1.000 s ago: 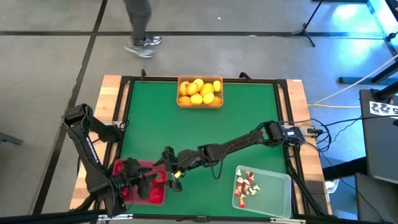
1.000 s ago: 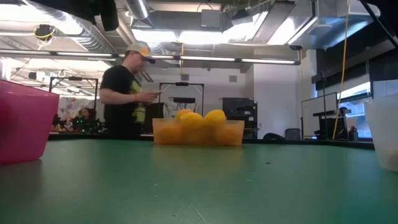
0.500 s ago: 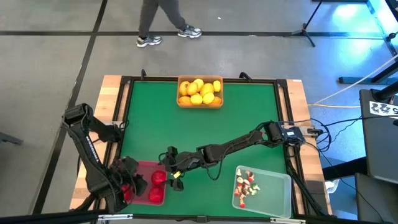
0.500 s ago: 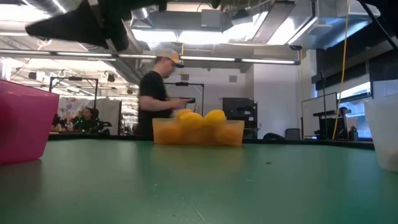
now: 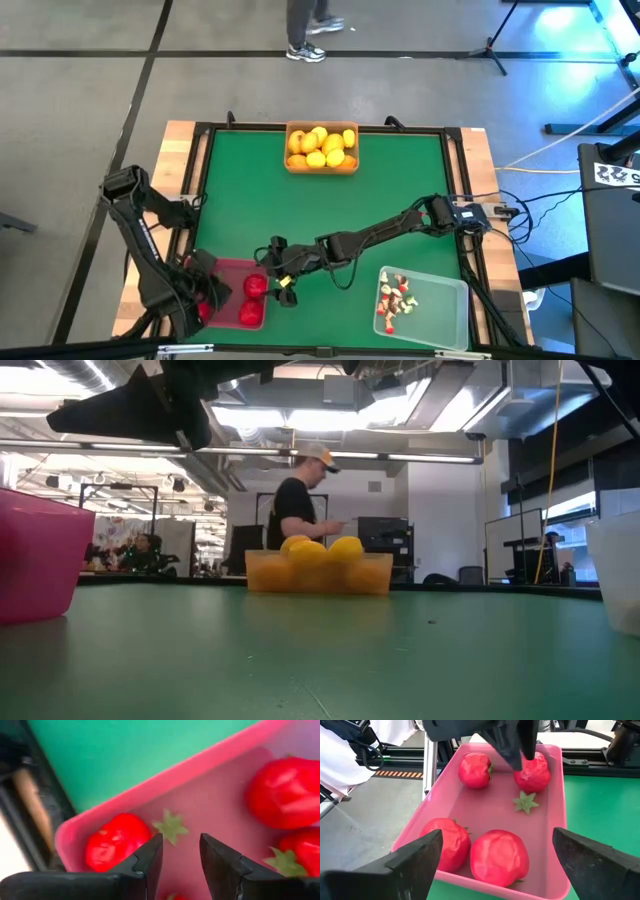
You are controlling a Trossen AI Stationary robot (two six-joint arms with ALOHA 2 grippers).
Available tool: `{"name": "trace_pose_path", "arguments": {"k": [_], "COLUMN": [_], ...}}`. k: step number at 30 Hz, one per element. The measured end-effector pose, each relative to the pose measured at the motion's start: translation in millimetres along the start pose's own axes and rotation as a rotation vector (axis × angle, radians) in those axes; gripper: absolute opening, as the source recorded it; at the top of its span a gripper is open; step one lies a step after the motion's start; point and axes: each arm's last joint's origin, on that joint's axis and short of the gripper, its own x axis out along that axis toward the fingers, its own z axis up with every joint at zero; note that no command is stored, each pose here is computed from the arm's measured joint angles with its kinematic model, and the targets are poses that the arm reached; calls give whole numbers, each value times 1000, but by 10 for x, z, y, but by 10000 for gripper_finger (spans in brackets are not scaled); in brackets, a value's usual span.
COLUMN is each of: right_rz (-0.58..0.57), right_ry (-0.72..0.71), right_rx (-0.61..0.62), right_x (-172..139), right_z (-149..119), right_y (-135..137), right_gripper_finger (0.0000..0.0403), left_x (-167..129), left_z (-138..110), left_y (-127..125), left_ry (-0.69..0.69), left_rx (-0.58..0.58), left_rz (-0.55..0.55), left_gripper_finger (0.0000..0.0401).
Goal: Sort produce into baskets
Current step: Put the tomato leaf into the red bin, then return to Home Position
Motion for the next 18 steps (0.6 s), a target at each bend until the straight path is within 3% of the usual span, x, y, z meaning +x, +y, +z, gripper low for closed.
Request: {"name": "trace_pose_path", "arguments": {"k": [4,6,10,18], "right_rz": [0,0,0,20], "right_ry": [1,0,-3,-91], "right_rx": [0,0,0,-46], "right_x": [0,0,-97,-729], "right_z": [0,0,100,716], "right_y": [-1,-2,13,14], "right_gripper_finger": [374,374,374,374], "left_x": [-6,-12,-39,-212], "left_z": [37,57,180,494], "left_y": [81,82,7,0], "left_ry": [25,4,-100,-318], "left_rx": [0,-1,-24,-111], "left_rz": [123,111,-34,-291], "left_gripper_finger": [120,120,126,129]}}
